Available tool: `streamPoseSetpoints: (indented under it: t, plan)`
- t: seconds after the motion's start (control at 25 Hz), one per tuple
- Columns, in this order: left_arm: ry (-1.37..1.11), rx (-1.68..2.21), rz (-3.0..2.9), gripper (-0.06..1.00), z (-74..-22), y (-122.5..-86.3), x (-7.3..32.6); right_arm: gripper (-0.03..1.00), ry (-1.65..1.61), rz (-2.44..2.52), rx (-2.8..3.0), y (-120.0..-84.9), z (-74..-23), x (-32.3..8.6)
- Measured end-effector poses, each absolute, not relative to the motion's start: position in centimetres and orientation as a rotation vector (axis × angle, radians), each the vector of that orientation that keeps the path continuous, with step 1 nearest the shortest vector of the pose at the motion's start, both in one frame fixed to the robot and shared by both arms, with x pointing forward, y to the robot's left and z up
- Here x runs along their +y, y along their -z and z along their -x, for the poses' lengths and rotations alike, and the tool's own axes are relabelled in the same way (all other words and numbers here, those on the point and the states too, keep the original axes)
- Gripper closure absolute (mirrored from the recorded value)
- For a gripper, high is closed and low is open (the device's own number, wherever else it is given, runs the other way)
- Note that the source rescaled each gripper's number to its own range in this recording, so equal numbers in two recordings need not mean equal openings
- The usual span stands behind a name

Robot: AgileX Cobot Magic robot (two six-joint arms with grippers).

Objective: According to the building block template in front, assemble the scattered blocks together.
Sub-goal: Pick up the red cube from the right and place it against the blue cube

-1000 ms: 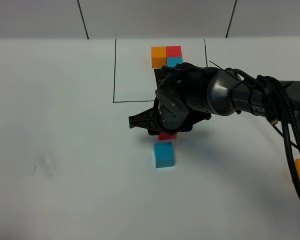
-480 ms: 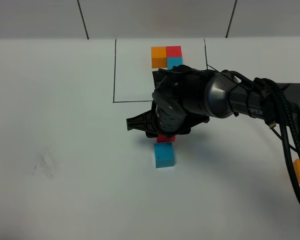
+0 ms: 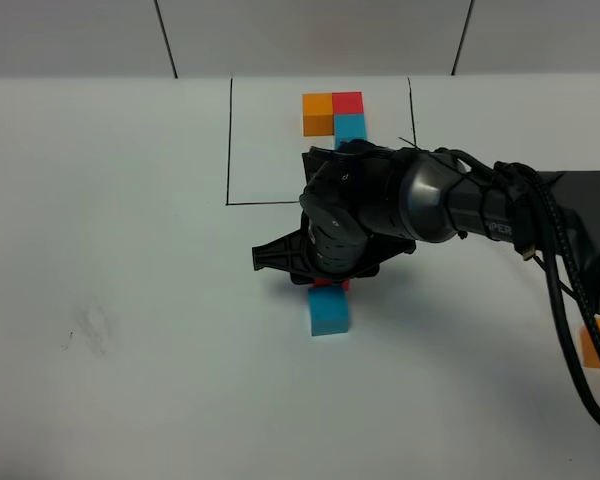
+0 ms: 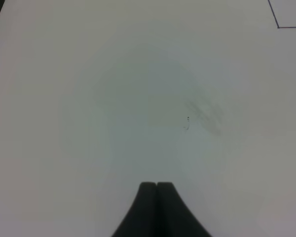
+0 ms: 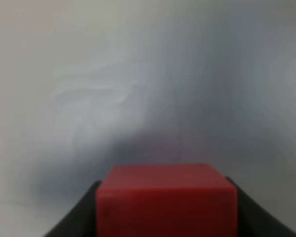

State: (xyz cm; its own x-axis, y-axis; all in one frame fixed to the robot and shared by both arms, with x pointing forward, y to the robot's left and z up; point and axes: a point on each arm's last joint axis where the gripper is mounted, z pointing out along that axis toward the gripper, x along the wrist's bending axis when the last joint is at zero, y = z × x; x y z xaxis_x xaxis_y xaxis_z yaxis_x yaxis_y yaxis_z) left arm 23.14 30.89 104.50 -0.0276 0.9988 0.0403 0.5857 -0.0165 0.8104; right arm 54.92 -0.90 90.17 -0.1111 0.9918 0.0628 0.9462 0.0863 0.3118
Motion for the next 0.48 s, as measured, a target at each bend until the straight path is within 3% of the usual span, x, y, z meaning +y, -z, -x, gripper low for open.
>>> streamPoseSetpoints:
  t: [0.48]
  plan:
    - [-0.925, 1.682, -1.664, 0.94, -23.1, -104.5, 31.1, 0.54, -0.377, -1.987, 2.19, -88.5, -55.0, -0.8]
